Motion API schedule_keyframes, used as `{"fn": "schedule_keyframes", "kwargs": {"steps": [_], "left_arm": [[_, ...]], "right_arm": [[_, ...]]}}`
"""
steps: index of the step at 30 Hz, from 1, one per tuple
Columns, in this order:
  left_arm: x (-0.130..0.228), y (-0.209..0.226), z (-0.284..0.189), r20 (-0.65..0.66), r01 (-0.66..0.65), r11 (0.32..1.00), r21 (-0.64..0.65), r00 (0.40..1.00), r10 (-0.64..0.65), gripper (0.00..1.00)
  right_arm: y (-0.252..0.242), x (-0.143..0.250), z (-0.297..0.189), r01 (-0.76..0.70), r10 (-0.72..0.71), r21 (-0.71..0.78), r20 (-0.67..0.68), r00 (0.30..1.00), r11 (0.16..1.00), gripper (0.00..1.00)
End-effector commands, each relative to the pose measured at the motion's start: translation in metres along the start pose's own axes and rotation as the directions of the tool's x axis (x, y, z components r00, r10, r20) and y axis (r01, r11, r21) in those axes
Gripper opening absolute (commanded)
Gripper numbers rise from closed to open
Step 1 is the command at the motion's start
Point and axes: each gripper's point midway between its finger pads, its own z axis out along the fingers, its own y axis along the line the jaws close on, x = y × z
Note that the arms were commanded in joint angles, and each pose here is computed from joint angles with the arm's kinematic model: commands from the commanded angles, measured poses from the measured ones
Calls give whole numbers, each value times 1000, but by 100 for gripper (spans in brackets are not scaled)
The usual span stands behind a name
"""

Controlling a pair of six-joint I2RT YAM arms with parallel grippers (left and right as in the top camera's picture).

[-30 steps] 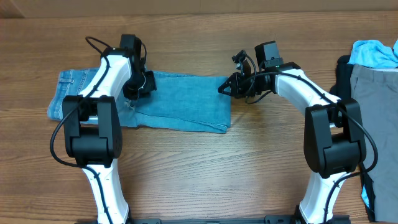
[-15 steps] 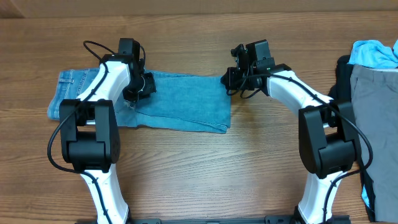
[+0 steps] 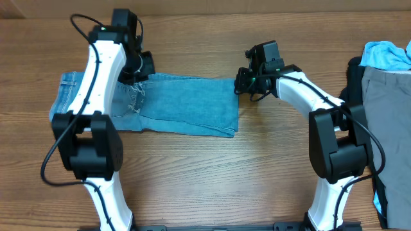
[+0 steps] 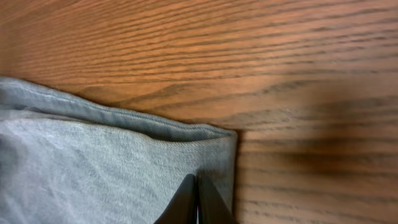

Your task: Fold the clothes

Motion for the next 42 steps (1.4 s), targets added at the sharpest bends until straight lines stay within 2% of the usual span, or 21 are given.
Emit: {"fn": "schedule_keyframes", "kwargs": {"steps": [1, 3, 5, 7, 9, 10, 14, 18, 25, 33, 40, 42], "left_arm": [[-9, 37, -74, 159, 54, 988, -143, 987, -31, 4], [-1, 56, -88, 163, 99, 976, -194, 984, -68, 7], [8, 75, -95, 144, 151, 963, -223, 982, -120, 17], [16, 90, -94, 111, 194, 952, -235, 979, -172, 20], [23, 102, -89, 80, 238, 942, -239, 971, -225, 31], [26, 108, -85, 61, 254, 939, -233, 967, -246, 46], [30, 128, -74, 21, 297, 924, -239, 953, -301, 65], [35, 140, -61, -10, 328, 914, -238, 940, -340, 67], [29, 143, -56, 11, 339, 913, -226, 938, -345, 66], [24, 138, -55, 22, 342, 919, -194, 939, -344, 66], [23, 138, -55, 24, 342, 919, -194, 939, -344, 68], [23, 138, -55, 23, 342, 920, -194, 939, -344, 67]], "right_arm": [[18, -47, -70, -5, 10, -36, 139, 990, 999, 6], [11, -43, -91, -45, 48, -21, 129, 991, 999, 16], [-1, -28, -100, -91, 90, 13, 72, 993, 996, 22], [-13, -9, -100, -123, 123, 51, 0, 992, 991, 32], [-21, 10, -95, -118, 124, 81, -67, 990, 990, 35], [-25, 21, -92, -106, 115, 92, -101, 988, 990, 37], [-38, 48, -77, -93, 110, 110, -157, 981, 990, 41], [-48, 67, -60, -101, 116, 93, -171, 978, 990, 41], [-23, 80, -33, -77, 54, -184, -126, 990, 980, 40], [-27, 91, -18, -118, 103, -207, -79, 991, 971, 42], [9, 94, -9, -14, 3, -257, -40, 999, 966, 45], [12, 95, -3, -37, 32, -216, -30, 999, 976, 46]]}}
